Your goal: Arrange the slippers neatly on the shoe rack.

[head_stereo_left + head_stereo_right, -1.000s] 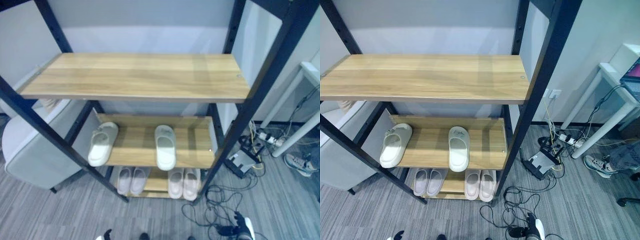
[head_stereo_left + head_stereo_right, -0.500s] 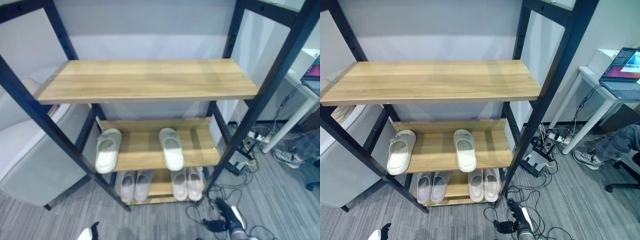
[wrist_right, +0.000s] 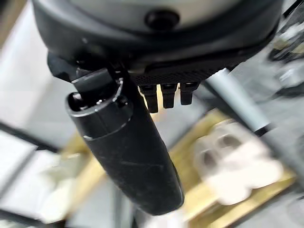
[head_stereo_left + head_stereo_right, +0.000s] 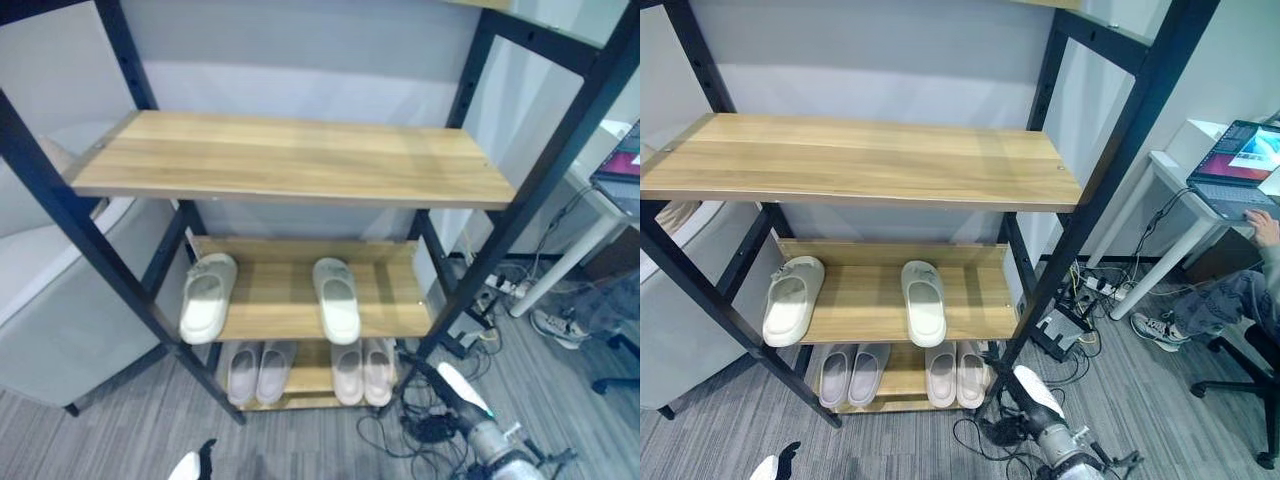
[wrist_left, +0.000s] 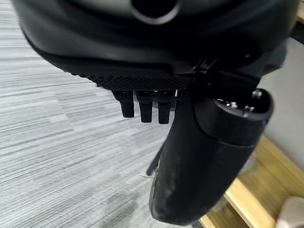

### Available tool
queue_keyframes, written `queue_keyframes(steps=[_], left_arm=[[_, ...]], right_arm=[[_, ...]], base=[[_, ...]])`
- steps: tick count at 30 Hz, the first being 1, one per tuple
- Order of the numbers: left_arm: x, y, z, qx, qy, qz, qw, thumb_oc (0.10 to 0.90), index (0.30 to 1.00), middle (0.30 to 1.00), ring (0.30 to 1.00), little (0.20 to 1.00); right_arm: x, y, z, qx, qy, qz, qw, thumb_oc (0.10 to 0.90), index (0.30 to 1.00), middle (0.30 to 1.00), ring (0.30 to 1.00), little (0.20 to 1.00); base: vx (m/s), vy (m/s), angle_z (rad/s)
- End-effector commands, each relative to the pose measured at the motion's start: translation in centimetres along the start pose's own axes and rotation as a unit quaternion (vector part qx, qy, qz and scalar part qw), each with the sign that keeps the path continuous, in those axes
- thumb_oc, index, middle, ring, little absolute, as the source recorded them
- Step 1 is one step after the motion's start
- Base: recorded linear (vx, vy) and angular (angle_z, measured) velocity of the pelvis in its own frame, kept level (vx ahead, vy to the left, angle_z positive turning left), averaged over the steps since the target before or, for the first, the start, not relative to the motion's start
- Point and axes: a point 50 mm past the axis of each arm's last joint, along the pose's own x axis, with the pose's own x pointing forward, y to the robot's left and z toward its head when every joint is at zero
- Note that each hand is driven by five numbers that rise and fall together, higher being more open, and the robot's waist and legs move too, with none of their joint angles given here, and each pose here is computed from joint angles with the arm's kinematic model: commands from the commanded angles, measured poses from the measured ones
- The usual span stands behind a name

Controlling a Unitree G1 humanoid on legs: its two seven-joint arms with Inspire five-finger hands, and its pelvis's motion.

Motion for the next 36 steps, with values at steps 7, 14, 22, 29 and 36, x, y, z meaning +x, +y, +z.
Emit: queue_keyframes(steps=[7,14,22,29,36], left_arm=[[1.3,1.6,0.5,-0.039,0.012,0.036,0.999,0.8,0.9,0.9,0.9,0.9],[1.1,1.4,0.5,-0.031,0.006,0.039,0.999,0.8,0.9,0.9,0.9,0.9],[0.4,1.1,-0.8,-0.028,0.03,0.039,0.998,0.8,0.9,0.9,0.9,0.9],[0.1,1.0,-1.3,-0.031,0.038,0.035,0.998,0.8,0.9,0.9,0.9,0.9],[0.3,0.9,-0.9,-0.039,0.033,0.034,0.998,0.8,0.9,0.9,0.9,0.9]], right_arm=[[4.7,-6.5,10.0,-0.111,-0.25,-0.073,0.959,0.8,0.9,0.9,0.9,0.9],[7.2,-9.9,11.1,-0.189,-0.245,-0.206,0.928,0.8,0.9,0.9,0.9,0.9],[8.3,-13.0,9.5,-0.186,-0.181,-0.314,0.913,0.8,0.9,0.9,0.9,0.9],[8.4,-14.8,7.0,-0.143,-0.119,-0.37,0.91,0.8,0.9,0.9,0.9,0.9],[9.3,-14.7,5.8,-0.076,-0.095,-0.376,0.919,0.8,0.9,0.9,0.9,0.9]], base=[[0.07,0.0,0.16],[0.05,0.022,0.19],[0.04,0.037,0.2],[0.04,0.05,0.14],[0.01,0.028,0.1]])
